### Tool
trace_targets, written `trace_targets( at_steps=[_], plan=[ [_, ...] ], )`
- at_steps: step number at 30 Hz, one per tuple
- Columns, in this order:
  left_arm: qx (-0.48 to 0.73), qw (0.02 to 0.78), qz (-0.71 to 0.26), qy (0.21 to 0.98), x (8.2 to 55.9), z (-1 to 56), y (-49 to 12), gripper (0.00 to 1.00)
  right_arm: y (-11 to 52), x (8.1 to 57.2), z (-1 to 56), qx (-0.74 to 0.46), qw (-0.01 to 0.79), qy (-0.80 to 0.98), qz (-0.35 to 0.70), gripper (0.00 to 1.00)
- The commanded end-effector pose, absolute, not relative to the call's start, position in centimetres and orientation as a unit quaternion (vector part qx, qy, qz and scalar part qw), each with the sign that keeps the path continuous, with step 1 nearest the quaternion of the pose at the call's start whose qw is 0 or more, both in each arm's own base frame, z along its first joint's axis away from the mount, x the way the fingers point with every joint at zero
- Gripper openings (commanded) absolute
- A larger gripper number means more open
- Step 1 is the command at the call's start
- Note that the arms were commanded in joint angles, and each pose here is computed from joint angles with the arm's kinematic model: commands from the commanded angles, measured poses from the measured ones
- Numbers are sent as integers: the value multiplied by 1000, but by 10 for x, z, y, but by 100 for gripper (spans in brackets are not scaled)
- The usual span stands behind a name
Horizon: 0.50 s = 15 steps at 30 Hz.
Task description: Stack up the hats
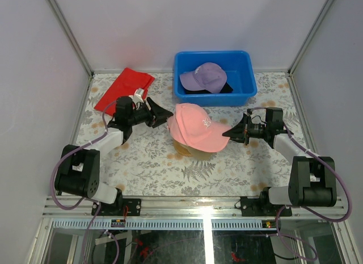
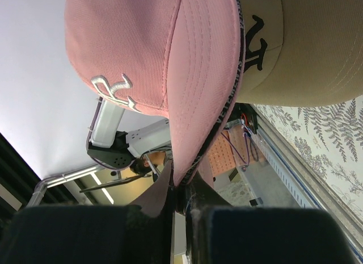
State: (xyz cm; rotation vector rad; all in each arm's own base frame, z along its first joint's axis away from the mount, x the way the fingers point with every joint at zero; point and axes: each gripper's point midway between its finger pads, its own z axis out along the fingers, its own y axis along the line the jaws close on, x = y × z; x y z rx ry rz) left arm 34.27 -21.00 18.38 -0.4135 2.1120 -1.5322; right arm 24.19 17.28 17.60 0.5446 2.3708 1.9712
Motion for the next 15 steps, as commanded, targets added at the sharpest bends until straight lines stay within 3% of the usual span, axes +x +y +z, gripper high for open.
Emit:
trace_targets(
  at_steps=[1, 8, 15],
  plan=[
    [-142, 248, -570, 770, 346, 191, -216, 50, 170, 247, 168, 198, 7, 767, 610, 0],
    [-148, 251, -565, 772, 351, 187, -217, 50, 170, 247, 168, 198, 7, 767, 610, 0],
    [-152, 241, -573, 769, 356, 184, -227, 32, 170, 247, 169, 197, 8, 767, 611, 0]
  ],
)
